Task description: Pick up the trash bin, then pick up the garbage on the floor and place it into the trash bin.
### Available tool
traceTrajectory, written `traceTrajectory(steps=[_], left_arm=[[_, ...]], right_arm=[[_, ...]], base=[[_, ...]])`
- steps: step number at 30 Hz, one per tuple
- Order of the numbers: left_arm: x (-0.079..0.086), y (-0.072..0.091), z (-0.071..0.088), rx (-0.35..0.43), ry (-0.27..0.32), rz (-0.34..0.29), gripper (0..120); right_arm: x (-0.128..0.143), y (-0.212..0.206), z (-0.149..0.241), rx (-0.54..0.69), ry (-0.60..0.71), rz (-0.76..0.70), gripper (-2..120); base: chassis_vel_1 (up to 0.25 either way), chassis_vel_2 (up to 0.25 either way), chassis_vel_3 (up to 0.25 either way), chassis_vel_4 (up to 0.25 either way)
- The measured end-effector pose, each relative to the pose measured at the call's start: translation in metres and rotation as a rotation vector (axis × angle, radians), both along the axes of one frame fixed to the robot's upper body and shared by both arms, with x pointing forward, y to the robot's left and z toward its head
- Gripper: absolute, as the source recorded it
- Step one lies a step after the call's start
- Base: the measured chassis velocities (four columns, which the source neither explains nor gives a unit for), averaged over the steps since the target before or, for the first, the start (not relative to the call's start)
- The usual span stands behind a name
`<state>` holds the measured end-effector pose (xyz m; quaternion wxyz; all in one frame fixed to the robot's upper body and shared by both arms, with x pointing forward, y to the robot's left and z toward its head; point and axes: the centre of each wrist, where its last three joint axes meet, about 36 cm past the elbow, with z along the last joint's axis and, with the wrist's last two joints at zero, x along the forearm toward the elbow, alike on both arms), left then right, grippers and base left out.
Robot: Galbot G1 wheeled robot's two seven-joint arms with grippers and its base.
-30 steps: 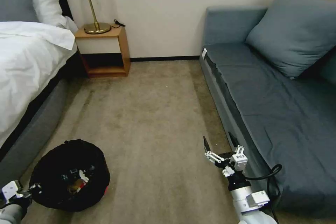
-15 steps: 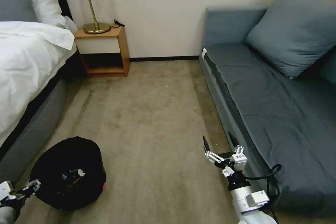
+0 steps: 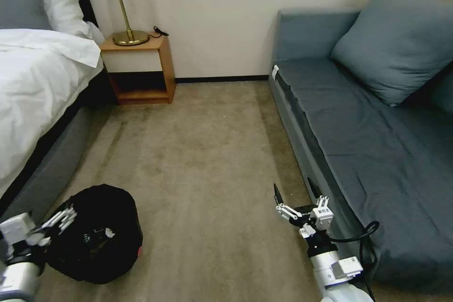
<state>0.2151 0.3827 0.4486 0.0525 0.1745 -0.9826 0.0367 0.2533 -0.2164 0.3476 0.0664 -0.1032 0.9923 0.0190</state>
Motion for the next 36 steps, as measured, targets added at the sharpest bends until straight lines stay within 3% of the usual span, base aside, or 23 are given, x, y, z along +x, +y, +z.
traceTrajectory(steps=[2, 3, 6, 11, 15, 19, 36], left_arm=[[0.0, -0.014, 0.002, 0.063, -0.079, -0.054, 100], [0.0, -0.014, 0.002, 0.063, -0.079, -0.054, 100], [0.002, -0.036, -0.013, 0.149, -0.128, -0.178, 100], [0.011, -0.063, -0.039, 0.182, -0.109, -0.276, 100], [0.015, -0.079, -0.049, 0.156, -0.12, -0.334, 100], [0.015, -0.09, -0.055, 0.134, -0.135, -0.357, 100], [0.016, -0.088, -0.056, 0.131, -0.134, -0.351, 100]], right_arm=[[0.0, 0.0, 0.0, 0.0, 0.0, 0.0, 100], [0.0, 0.0, 0.0, 0.0, 0.0, 0.0, 100], [0.0, 0.0, 0.0, 0.0, 0.0, 0.0, 100], [0.0, 0.0, 0.0, 0.0, 0.0, 0.0, 100], [0.0, 0.0, 0.0, 0.0, 0.0, 0.0, 100], [0.0, 0.0, 0.0, 0.0, 0.0, 0.0, 100], [0.0, 0.0, 0.0, 0.0, 0.0, 0.0, 100]], base=[[0.0, 0.0, 0.0, 0.0], [0.0, 0.0, 0.0, 0.0], [0.0, 0.0, 0.0, 0.0], [0.0, 0.0, 0.0, 0.0], [0.0, 0.0, 0.0, 0.0], [0.0, 0.0, 0.0, 0.0], [0.0, 0.0, 0.0, 0.0]])
